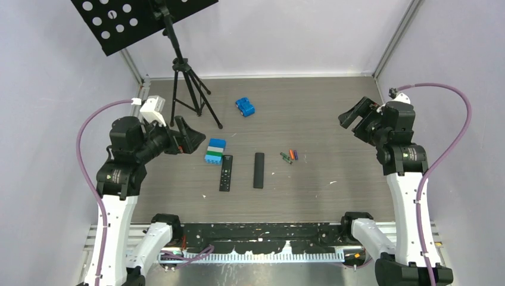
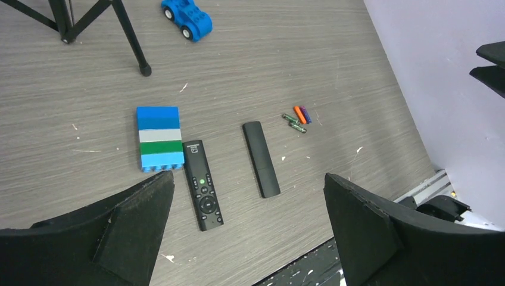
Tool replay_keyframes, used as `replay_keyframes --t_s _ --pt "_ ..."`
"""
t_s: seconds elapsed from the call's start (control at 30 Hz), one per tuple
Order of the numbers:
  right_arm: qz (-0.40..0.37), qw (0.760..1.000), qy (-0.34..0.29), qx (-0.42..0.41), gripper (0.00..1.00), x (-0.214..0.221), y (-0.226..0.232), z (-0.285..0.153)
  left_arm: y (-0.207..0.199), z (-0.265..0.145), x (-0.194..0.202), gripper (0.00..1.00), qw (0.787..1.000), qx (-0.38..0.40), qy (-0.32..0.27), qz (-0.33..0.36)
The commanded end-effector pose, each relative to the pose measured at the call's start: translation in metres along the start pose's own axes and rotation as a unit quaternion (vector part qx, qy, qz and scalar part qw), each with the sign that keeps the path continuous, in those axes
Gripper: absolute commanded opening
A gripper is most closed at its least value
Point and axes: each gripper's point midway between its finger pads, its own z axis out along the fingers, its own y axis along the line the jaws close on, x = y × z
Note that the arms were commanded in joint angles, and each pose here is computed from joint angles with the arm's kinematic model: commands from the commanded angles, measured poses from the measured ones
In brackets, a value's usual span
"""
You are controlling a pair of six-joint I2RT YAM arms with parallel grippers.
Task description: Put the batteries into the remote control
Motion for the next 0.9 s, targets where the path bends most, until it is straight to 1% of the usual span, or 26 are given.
replay_keyframes --t_s 0.0,0.13,0.17,0.23,0.3,0.4,0.47,0.53,0.63,0.77,0.87 --pt "0.031 0.998 -0.034 -0.049 0.84 -0.015 0.02 0.006 -0.003 0.003 -0.011 1.0 0.999 0.014 -0.049 -0.002" --pt "0.048 0.992 0.06 -0.101 0.84 0.022 0.035 0.027 0.0 0.007 -0.014 1.0 0.996 0.013 -0.083 -0.022" --pt "0.055 0.99 0.074 -0.108 0.85 0.03 0.037 0.032 -0.002 0.011 -0.02 1.0 0.994 0.022 -0.098 -0.038" --pt "0.057 0.989 0.088 -0.1 0.88 0.046 0.034 0.043 -0.004 0.021 -0.024 1.0 0.991 0.041 -0.108 -0.063" --pt "0.039 0.99 0.101 -0.09 0.93 0.066 0.036 0.05 -0.006 0.037 -0.02 1.0 0.99 0.066 -0.091 -0.087" --pt "-0.003 0.989 0.127 -0.073 0.96 0.104 0.046 0.056 -0.004 0.064 -0.01 1.0 0.986 0.09 -0.055 -0.128" --pt "-0.03 0.989 0.136 -0.054 0.96 0.127 0.051 0.063 0.005 0.082 0.0 1.0 0.985 0.082 -0.03 -0.147" --pt "-0.058 0.987 0.145 -0.034 0.97 0.152 0.056 0.07 0.012 0.093 0.011 1.0 0.986 0.071 -0.012 -0.152" --pt "-0.102 0.982 0.157 -0.013 0.96 0.189 0.07 0.083 0.026 0.102 0.028 1.0 0.987 0.045 0.001 -0.154" --pt "-0.173 0.968 0.182 -0.006 0.96 0.24 0.102 0.094 0.044 0.109 0.048 1.0 0.987 0.011 0.013 -0.162" --pt "-0.211 0.955 0.21 0.003 0.93 0.278 0.12 0.101 0.051 0.11 0.061 0.99 0.985 -0.001 0.023 -0.17"
